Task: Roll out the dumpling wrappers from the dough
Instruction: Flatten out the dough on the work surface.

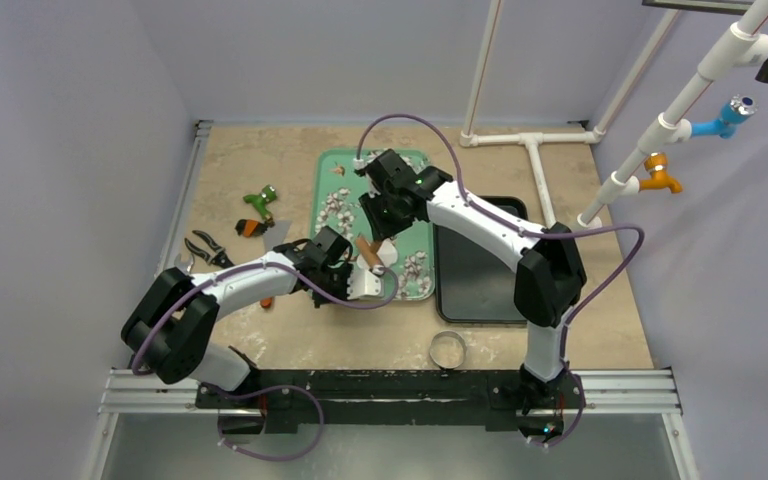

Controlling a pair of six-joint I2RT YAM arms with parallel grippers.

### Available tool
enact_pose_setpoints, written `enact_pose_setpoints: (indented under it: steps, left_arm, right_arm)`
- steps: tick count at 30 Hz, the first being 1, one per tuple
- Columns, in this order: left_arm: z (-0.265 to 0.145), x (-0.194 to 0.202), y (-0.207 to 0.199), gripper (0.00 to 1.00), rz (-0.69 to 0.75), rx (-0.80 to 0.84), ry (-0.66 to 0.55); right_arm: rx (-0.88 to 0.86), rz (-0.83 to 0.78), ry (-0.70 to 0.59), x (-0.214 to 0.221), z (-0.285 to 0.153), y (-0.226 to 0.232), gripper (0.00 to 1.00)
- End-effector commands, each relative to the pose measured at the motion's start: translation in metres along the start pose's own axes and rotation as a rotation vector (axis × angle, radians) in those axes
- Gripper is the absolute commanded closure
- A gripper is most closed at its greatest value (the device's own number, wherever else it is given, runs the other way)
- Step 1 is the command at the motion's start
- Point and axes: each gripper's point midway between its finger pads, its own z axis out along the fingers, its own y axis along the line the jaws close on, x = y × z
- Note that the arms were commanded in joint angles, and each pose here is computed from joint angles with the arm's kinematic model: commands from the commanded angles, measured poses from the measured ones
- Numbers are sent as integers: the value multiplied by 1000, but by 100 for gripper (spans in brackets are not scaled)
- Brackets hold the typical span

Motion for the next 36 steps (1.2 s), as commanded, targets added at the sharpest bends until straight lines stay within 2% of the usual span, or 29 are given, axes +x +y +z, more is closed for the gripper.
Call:
enact_pose_setpoints:
  steps: [1,5,13,17,20,24,26,30,33,36]
  left_arm:
    - [0,29,-33,100,-83,125,105]
    - [0,29,-33,100,-84,126,107]
    - [0,29,-33,100,-84,129,109]
    - [0,28,-34,100,-85,131,109]
    - [0,28,-34,100,-84,131,108]
    - [0,28,-34,100,-87,131,107]
    - [0,28,-33,100,-87,130,106]
    - [0,28,-33,100,-89,131,107]
    - [0,28,-33,100,-89,129,107]
    - [0,28,-33,100,-88,129,107]
  right_arm:
    - [388,-1,36,13,-3,-106,100]
    - [386,15,36,16,-6,-114,100]
    - [346,49,84,28,14,-129,100]
    - [351,49,54,16,0,-129,100]
    - [289,-6,-19,-8,-20,-102,100]
    - [49,-119,-102,-32,-41,-26,100]
    - [-19,-142,-112,-35,-47,-4,100]
    - [-55,-161,-99,-32,-45,13,100]
    - [-101,-168,-57,-22,-29,23,100]
    - [-72,-158,-30,-18,-11,17,100]
